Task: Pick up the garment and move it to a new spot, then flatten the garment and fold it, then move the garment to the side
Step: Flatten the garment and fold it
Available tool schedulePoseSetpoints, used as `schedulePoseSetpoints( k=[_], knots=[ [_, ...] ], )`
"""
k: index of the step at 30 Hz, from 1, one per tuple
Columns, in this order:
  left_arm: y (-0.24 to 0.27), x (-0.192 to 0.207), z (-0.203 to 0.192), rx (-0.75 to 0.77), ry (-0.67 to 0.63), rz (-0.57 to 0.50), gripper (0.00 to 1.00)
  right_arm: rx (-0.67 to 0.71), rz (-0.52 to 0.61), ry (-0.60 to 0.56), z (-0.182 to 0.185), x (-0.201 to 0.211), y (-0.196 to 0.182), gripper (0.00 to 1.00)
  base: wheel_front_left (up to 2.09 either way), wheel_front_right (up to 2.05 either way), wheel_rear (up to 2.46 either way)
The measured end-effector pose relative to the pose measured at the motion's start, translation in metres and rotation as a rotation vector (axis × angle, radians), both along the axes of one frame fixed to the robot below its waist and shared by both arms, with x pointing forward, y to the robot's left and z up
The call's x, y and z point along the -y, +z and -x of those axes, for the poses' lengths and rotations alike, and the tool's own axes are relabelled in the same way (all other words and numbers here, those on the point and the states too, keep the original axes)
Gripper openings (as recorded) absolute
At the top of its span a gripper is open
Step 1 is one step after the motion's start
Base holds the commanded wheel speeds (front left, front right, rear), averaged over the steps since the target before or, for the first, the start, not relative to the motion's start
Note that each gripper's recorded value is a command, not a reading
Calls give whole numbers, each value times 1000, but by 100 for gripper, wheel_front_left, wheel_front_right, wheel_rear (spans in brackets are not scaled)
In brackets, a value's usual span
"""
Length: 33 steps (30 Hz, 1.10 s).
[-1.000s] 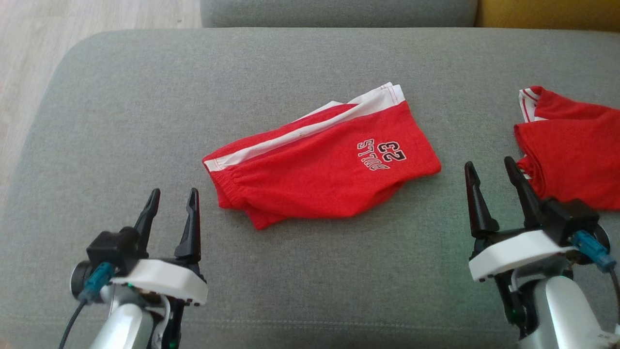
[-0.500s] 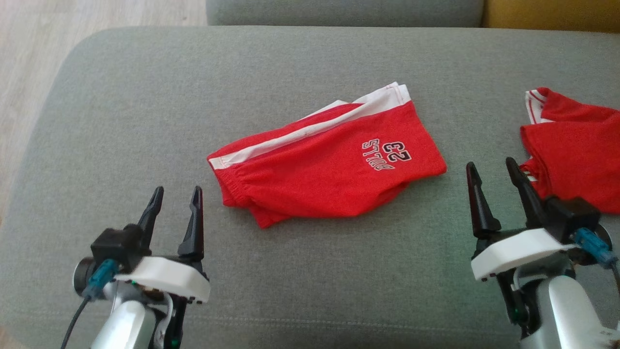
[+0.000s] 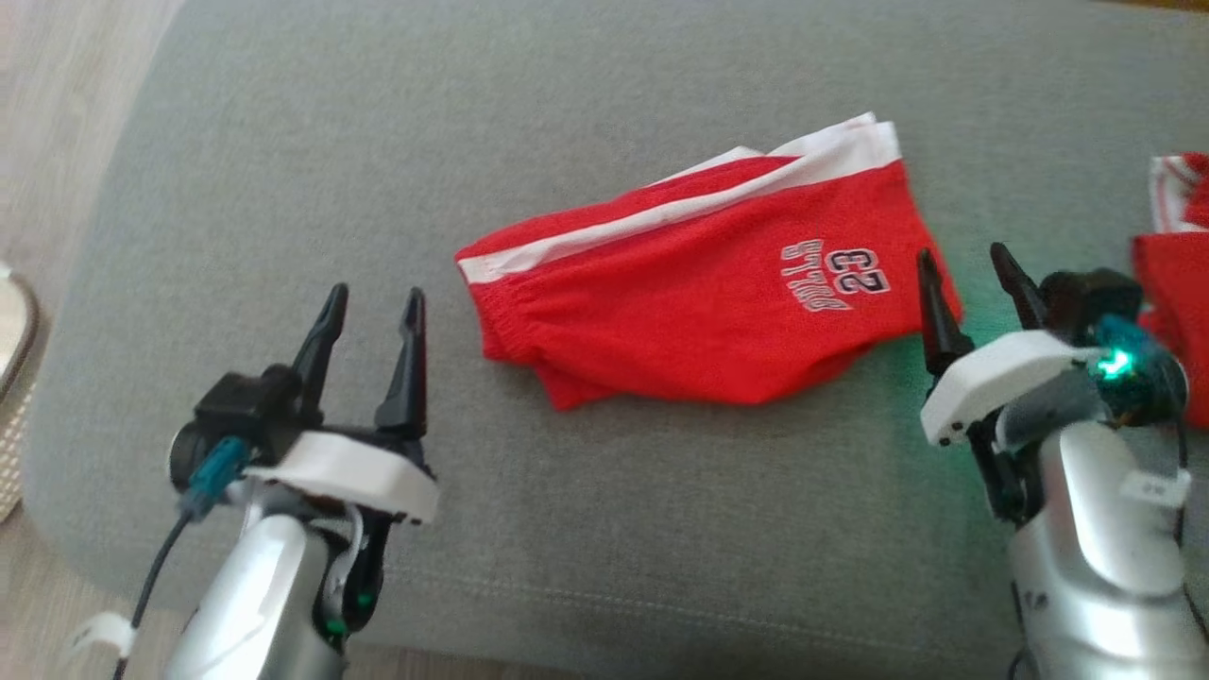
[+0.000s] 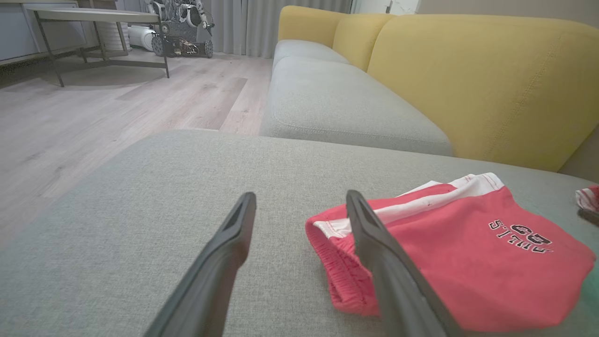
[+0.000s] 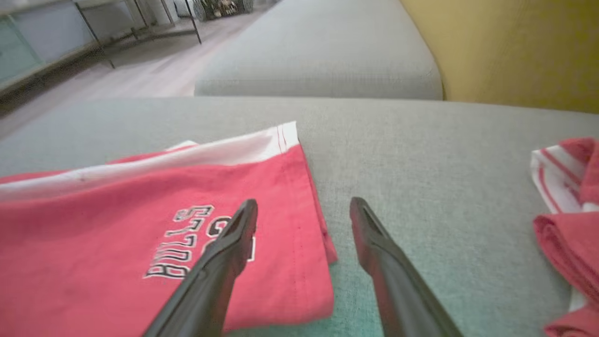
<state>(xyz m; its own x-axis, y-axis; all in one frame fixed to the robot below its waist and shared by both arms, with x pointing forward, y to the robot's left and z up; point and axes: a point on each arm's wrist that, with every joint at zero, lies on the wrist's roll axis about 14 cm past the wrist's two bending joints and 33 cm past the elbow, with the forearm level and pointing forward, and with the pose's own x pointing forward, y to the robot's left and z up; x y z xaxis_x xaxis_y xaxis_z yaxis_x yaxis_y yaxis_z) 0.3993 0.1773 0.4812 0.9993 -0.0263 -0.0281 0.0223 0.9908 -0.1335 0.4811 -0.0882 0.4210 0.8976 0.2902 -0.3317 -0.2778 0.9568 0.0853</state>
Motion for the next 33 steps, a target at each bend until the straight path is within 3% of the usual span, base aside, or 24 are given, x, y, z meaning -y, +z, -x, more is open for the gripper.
schedulePoseSetpoints(
  k=[6,11,12,13,22,33],
  knots=[
    [-9,-5,-3,-26,16,-1,100,-202,39,5,-5,-4,-57,100,0,0,0],
    [-11,-8,-5,-28,27,-8,100,-228,24,7,-18,-11,-59,97,0,0,0],
    [-10,-9,-5,-25,28,-8,100,-227,20,6,-21,-12,-57,40,0,0,0],
    [-9,-9,-6,-22,28,-4,100,-242,14,2,-19,-12,-59,0,0,0,0],
    [1,1,-13,14,-3,-8,100,-227,-55,-39,2,-1,-54,0,0,0,0],
    [-3,19,-7,6,-51,8,100,-208,-139,-166,71,42,-56,0,0,0,0]
  ],
)
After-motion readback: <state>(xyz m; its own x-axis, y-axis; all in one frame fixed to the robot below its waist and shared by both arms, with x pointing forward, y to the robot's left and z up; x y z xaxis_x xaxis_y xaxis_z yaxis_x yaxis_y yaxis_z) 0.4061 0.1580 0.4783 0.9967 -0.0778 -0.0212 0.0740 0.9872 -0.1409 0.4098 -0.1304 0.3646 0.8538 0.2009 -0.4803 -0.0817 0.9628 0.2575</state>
